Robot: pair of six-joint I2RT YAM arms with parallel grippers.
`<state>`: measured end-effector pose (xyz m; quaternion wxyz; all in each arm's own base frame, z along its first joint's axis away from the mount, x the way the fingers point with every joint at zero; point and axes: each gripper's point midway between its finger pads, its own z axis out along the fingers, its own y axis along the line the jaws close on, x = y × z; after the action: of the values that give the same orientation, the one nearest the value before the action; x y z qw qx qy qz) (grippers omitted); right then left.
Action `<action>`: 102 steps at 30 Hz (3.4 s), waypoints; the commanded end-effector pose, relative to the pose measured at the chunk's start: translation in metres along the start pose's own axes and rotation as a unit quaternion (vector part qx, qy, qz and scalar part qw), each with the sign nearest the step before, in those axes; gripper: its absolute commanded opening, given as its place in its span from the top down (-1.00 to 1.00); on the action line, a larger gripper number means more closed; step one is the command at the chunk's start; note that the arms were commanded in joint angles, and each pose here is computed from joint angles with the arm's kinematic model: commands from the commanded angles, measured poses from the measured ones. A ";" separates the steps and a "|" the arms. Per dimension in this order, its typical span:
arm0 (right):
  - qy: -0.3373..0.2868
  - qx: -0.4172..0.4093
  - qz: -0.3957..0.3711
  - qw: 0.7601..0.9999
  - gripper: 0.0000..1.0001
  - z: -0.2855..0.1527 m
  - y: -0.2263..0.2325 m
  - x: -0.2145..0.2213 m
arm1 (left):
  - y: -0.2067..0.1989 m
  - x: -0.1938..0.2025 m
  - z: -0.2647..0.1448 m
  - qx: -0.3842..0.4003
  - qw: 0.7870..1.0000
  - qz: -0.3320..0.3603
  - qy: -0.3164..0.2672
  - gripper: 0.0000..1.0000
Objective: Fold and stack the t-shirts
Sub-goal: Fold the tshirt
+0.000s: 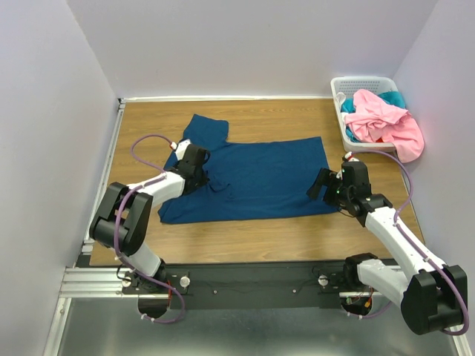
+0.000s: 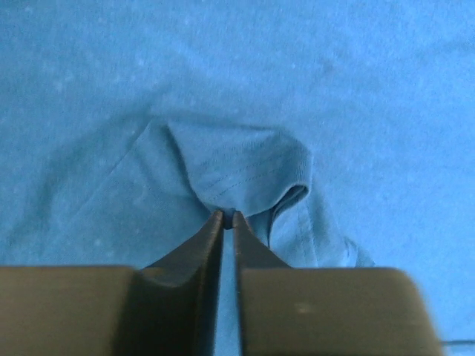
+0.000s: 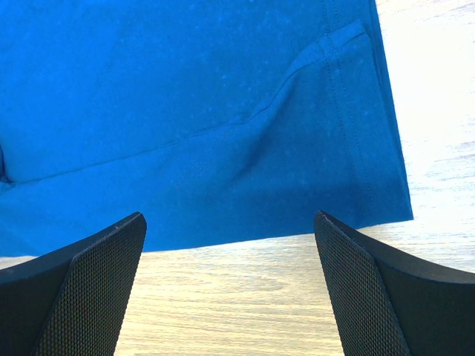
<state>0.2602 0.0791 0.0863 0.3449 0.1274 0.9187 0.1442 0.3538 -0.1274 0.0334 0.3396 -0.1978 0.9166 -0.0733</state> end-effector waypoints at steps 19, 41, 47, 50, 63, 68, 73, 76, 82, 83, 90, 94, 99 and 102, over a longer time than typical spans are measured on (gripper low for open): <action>-0.001 -0.006 -0.006 1.000 -1.00 0.001 0.001 0.001 | -0.008 -0.047 0.003 -0.023 0.998 -0.009 -0.066 1.00; -0.005 -0.001 -0.006 1.000 -1.00 0.001 -0.001 0.001 | -0.025 -0.097 0.048 -0.042 0.997 -0.006 -0.071 0.51; -0.004 -0.004 -0.007 1.000 -1.00 0.000 -0.001 0.001 | -0.030 -0.109 0.033 -0.034 0.996 -0.004 -0.082 -0.69; -0.007 -0.007 -0.007 1.000 -1.00 -0.001 0.001 -0.001 | -0.030 -0.112 0.019 -0.022 0.996 -0.009 -0.089 -0.81; -0.012 -0.016 -0.010 1.000 -1.00 -0.002 0.004 -0.003 | -0.092 -0.057 -0.012 0.102 0.991 0.068 -0.049 -0.85; -0.014 -0.019 -0.009 1.000 -1.00 -0.003 0.005 -0.003 | -0.105 -0.034 0.007 0.062 0.992 0.103 -0.024 -0.79; -0.014 -0.020 -0.009 1.000 -1.00 -0.004 0.005 -0.002 | -0.102 -0.016 0.021 0.038 0.992 0.119 -0.002 -0.47; -0.015 -0.021 -0.009 1.000 -1.00 -0.004 0.005 -0.003 | -0.103 -0.008 0.023 0.036 0.991 0.129 0.005 -0.34; -0.013 -0.026 -0.010 1.000 -1.00 -0.003 0.007 -0.001 | -0.100 0.006 0.027 0.022 0.990 0.141 0.017 -0.20; -0.011 -0.026 -0.010 1.000 -1.00 -0.002 0.007 -0.001 | -0.101 0.008 0.027 0.022 0.989 0.143 0.018 -0.20; -0.008 -0.029 -0.010 0.999 -1.00 -0.002 0.008 0.001 | -0.097 0.013 0.031 -0.005 0.988 0.151 0.020 -0.16; -0.012 -0.031 -0.010 0.999 -1.00 -0.003 0.008 0.000 | -0.091 0.013 0.034 -0.027 0.988 0.152 0.018 0.13; -0.010 -0.032 -0.010 0.999 -1.00 -0.003 0.008 0.000 | -0.094 0.010 0.034 -0.029 0.988 0.149 0.013 0.45; -0.009 -0.033 -0.011 0.999 -1.00 -0.003 0.008 0.001 | -0.099 0.007 0.029 -0.026 0.988 0.152 0.007 0.71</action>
<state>0.2610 0.0845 0.0913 0.3559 0.1162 0.9131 0.1615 0.3965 -0.2194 0.0297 0.3259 -0.0620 0.9432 -0.0152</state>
